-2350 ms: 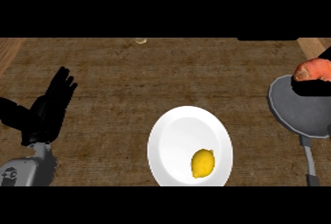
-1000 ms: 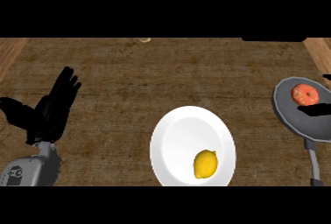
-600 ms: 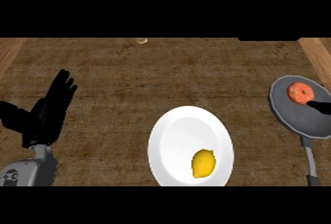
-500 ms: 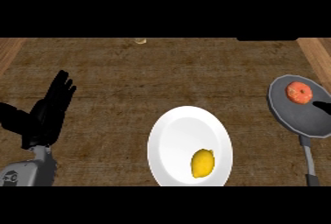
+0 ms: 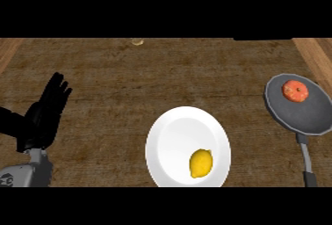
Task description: Pick the squash from the plate and place it in the pan
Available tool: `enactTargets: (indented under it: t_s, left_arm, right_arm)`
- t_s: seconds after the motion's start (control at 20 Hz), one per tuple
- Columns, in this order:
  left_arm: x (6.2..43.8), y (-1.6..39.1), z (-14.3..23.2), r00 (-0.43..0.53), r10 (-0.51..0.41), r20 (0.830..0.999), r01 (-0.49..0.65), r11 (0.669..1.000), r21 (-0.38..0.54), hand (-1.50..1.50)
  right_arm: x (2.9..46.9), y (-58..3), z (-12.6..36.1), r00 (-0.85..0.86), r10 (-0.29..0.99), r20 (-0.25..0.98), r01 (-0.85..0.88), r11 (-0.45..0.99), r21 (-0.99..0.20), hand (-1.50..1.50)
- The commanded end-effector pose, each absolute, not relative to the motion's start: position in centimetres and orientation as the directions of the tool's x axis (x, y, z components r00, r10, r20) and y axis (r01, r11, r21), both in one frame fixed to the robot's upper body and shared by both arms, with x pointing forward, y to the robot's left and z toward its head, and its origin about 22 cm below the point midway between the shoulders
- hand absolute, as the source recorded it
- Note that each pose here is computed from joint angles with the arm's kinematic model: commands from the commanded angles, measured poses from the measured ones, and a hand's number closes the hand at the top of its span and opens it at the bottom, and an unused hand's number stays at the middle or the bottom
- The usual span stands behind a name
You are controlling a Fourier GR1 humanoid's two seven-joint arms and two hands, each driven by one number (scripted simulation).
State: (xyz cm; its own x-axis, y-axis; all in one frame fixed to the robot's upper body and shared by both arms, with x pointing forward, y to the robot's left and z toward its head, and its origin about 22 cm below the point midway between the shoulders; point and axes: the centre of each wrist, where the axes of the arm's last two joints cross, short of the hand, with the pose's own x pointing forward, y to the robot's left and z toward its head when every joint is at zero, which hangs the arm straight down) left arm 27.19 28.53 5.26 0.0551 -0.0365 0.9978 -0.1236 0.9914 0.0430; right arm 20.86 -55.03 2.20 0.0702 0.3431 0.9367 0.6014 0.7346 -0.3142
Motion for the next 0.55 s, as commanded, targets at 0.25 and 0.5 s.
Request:
enactTargets:
  t_s: [0.25, 0.5]
  left_arm:
    - [26.8, 27.3, 6.0, 0.044, -0.041, 0.998, -0.109, 0.993, 0.045, 0.00]
    - [28.4, 27.4, 5.0, 0.063, -0.031, 0.998, -0.094, 0.995, 0.037, 0.00]
  right_arm:
    - [10.5, -57.0, 1.6, -0.009, 0.332, 0.943, 0.581, 0.770, -0.266, -1.50]
    - [10.3, -55.2, 2.4, 0.028, 0.339, 0.940, 0.579, 0.761, -0.292, -1.50]
